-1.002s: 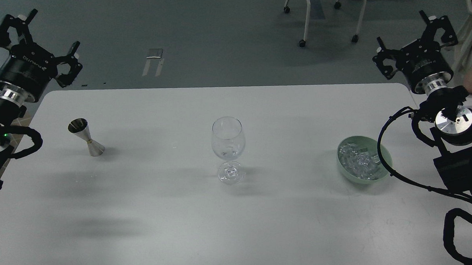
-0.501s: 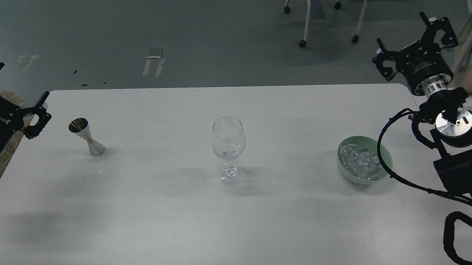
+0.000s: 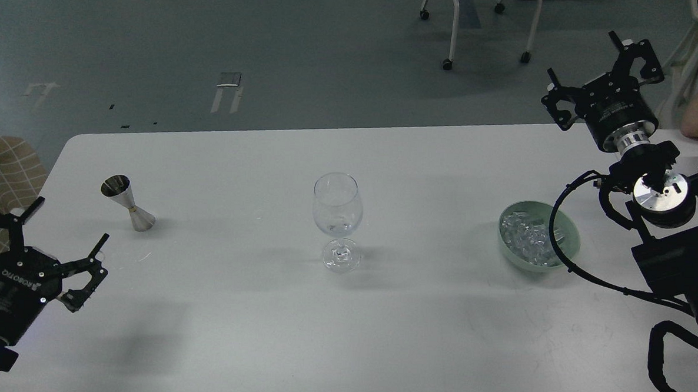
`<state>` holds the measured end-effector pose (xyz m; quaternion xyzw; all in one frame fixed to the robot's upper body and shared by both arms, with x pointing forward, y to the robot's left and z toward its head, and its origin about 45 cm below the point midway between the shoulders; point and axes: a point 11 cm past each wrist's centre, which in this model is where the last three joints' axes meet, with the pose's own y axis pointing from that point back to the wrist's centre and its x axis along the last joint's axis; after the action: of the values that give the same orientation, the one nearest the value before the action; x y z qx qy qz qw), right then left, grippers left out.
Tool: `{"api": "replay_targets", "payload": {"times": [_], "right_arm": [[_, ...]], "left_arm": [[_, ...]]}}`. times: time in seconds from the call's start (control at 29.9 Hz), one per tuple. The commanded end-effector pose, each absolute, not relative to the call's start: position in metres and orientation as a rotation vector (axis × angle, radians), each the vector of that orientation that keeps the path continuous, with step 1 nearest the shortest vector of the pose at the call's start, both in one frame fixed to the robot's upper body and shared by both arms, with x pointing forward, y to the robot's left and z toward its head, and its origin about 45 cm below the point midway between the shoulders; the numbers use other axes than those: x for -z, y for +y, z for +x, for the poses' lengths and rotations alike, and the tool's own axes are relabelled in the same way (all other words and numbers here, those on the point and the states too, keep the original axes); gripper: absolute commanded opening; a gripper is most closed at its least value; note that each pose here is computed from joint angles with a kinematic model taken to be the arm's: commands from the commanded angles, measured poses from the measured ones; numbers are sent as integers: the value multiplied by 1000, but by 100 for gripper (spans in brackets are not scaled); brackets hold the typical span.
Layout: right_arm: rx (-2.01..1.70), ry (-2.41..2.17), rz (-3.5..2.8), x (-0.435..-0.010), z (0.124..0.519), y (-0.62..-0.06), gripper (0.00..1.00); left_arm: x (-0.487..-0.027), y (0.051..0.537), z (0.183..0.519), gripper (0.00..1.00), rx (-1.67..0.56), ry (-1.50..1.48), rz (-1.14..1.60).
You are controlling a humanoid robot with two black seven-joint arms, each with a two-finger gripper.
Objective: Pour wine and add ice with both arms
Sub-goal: 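Lower the left gripper toward the silver jigger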
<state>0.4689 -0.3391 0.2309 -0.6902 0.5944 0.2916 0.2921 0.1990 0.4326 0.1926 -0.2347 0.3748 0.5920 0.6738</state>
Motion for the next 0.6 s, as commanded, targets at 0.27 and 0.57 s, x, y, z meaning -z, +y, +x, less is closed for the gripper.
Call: {"api": "replay_targets", "payload": {"times": [0.27, 0.57], "right_arm": [[-780, 1597, -1835, -228, 466, -343, 100], [-798, 1615, -1828, -217, 460, -346, 100]], "left_arm": [[-166, 414, 187, 96, -1346, 894, -592], [-158, 401, 222, 97, -1341, 908, -689]]}}
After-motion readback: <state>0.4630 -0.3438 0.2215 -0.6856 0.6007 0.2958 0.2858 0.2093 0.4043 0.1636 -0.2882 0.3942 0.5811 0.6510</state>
